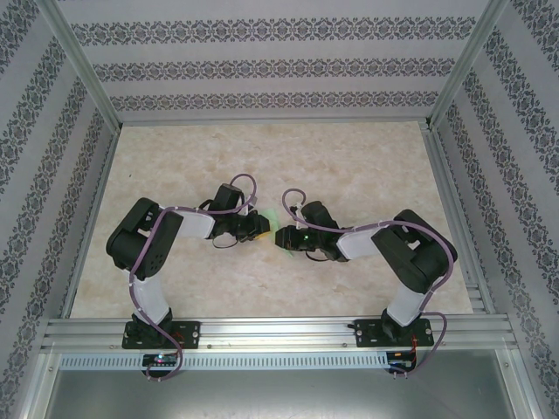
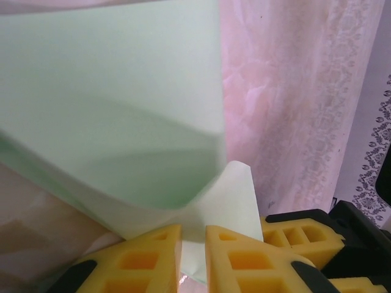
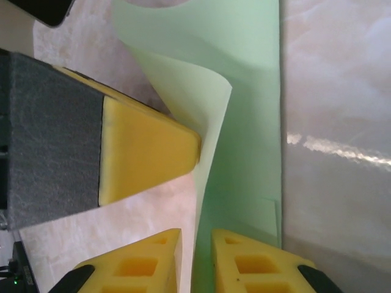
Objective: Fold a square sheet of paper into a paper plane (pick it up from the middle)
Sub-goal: Fold the wing for the fifth time at the center of the table.
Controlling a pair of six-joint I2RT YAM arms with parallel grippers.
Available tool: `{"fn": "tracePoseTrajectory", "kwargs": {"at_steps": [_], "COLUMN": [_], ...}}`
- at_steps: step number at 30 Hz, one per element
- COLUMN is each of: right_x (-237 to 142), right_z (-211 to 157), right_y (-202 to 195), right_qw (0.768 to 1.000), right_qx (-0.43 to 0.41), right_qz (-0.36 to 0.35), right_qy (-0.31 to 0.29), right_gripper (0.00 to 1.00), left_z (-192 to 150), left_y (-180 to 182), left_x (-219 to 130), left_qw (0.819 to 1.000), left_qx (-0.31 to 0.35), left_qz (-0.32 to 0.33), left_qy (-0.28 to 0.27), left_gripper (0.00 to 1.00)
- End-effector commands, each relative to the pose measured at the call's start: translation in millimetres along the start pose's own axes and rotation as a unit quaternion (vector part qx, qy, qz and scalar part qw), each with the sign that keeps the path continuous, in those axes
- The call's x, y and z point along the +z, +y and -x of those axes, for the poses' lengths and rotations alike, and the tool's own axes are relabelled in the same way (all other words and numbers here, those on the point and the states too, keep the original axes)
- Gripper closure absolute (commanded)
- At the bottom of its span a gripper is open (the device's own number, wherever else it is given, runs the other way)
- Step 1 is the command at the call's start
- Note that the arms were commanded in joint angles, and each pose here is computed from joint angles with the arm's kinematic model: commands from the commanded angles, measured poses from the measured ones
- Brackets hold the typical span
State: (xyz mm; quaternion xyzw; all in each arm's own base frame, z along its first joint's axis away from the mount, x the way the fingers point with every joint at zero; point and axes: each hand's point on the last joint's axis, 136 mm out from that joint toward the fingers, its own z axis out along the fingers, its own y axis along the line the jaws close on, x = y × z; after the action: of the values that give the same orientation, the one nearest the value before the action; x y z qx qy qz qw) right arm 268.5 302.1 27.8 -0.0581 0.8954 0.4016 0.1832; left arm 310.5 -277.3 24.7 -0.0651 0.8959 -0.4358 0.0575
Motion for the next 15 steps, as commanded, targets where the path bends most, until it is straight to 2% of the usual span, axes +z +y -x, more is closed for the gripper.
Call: {"fn": "tracePoseTrajectory", "kwargs": {"at_steps": [1, 15], "right_x": [-9, -10], "right_z": [3, -17], "right_y": [0, -13], "right_qw": [1.000, 0.999], "right_qx": [-0.019, -0.014], "right_qz": [-0.011, -0.025], "right_qy": [-0.001, 0.022], "right_gripper": [0.80, 0.84], "left_z": [-8, -8], "left_y": [24, 23], "left_x": [6, 6], "left_qw": [0.999, 0.999], "left_qx": [-0.009, -0.007], "left_qz": [0.048, 0.051], "left_qy": [0.009, 0.013], "left_gripper": [0.81, 0.81]}}
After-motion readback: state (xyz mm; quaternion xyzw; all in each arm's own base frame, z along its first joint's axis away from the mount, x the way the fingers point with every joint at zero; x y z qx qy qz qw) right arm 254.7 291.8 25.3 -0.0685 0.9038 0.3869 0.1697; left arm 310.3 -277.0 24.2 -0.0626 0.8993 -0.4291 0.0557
